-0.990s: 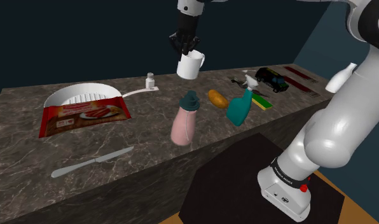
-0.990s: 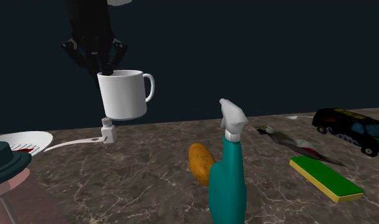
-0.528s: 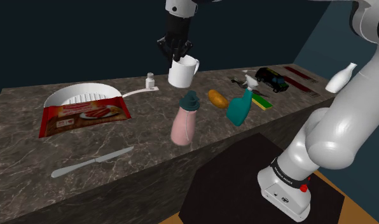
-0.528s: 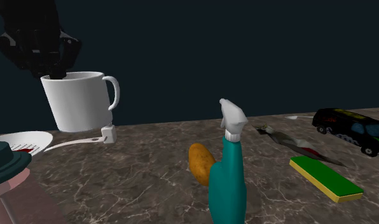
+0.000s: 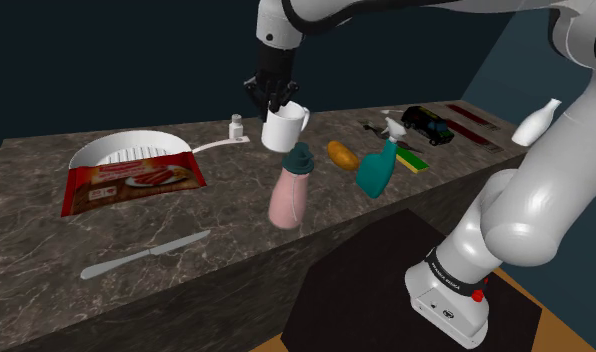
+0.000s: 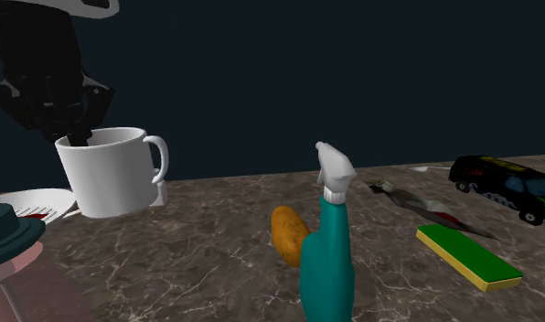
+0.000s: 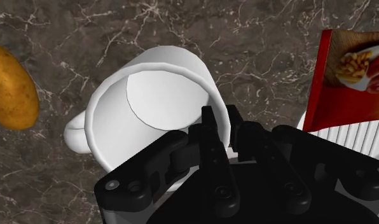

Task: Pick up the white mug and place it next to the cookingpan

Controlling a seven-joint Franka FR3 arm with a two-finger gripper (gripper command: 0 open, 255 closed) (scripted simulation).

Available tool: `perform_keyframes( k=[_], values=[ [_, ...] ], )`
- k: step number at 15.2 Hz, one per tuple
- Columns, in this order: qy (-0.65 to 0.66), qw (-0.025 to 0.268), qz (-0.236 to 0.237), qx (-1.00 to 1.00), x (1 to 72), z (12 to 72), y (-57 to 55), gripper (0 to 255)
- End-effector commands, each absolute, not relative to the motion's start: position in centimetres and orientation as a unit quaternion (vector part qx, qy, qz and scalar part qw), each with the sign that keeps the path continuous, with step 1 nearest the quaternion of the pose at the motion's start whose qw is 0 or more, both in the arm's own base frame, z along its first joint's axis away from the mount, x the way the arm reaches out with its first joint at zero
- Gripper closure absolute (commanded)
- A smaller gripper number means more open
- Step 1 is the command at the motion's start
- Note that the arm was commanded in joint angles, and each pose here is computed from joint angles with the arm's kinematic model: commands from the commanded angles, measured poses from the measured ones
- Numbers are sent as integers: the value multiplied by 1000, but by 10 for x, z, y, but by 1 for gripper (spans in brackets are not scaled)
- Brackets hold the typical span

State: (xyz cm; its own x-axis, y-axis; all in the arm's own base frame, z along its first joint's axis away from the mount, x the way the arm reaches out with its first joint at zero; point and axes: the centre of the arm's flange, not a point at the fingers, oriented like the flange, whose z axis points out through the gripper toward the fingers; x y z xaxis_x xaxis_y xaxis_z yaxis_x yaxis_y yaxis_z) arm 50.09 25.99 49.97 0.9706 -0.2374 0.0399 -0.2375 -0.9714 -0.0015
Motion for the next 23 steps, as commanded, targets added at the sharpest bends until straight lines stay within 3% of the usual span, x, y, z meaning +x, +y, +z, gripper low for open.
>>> perform_keyframes(
  k=[1, 23],
  values=[
    [-120, 1, 20, 993, 501, 489, 261, 255],
    [-120, 1, 20, 993, 501, 374, 261, 255]
  ],
)
